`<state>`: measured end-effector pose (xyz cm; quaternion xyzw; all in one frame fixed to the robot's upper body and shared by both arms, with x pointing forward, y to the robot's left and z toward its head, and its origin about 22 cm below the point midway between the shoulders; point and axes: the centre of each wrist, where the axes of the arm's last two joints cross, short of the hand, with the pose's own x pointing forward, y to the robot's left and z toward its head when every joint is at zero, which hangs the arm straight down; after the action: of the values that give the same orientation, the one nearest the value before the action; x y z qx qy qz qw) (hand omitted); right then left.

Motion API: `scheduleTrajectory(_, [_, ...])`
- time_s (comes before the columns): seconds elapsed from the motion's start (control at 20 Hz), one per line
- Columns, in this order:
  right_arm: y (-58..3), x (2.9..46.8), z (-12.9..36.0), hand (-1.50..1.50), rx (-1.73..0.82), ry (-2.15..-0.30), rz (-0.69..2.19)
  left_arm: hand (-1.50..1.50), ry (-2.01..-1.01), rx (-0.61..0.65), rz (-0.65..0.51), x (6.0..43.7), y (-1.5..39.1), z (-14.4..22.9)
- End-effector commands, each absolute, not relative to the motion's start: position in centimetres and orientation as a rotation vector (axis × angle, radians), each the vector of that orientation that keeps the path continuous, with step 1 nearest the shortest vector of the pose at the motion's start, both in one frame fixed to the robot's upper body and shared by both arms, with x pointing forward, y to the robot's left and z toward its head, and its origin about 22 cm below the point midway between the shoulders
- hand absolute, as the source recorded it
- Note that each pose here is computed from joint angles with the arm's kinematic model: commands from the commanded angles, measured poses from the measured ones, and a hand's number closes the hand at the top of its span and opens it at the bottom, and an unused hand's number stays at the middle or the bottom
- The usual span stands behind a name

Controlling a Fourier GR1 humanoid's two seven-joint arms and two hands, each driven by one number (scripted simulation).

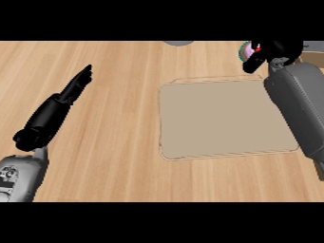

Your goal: Pick the cupcake from the tray and place it in the cardboard box

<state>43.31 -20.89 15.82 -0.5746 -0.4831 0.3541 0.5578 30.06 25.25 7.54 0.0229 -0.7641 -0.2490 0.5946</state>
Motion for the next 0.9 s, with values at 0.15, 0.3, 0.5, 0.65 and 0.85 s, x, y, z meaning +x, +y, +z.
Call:
scheduleTrajectory(0.15, [-22.8,45.3,20.8,1.5,-1.516,-1.153,0.399,0.0,-1.775,0.068,-0.555,30.0,24.4,6.8])
scheduleTrajectory(0.3, [-26.1,45.6,22.7,1.5,-1.571,-1.085,0.239,0.0,-1.764,0.078,-0.563,29.8,26.5,7.3])
scheduleTrajectory(0.5, [-29.5,45.4,21.1,1.5,-1.628,-1.059,0.117,0.0,-1.75,0.071,-0.569,29.4,26.7,7.1])
scheduleTrajectory(0.65, [-31.7,45.2,24.2,1.5,-1.62,-1.022,0.074,0.0,-1.751,0.073,-0.556,30.9,25.5,9.3])
scheduleTrajectory(0.85, [-35.4,44.5,21.6,1.5,-1.663,-0.951,0.088,0.0,-1.764,0.07,-0.543,29.9,26.9,7.3])
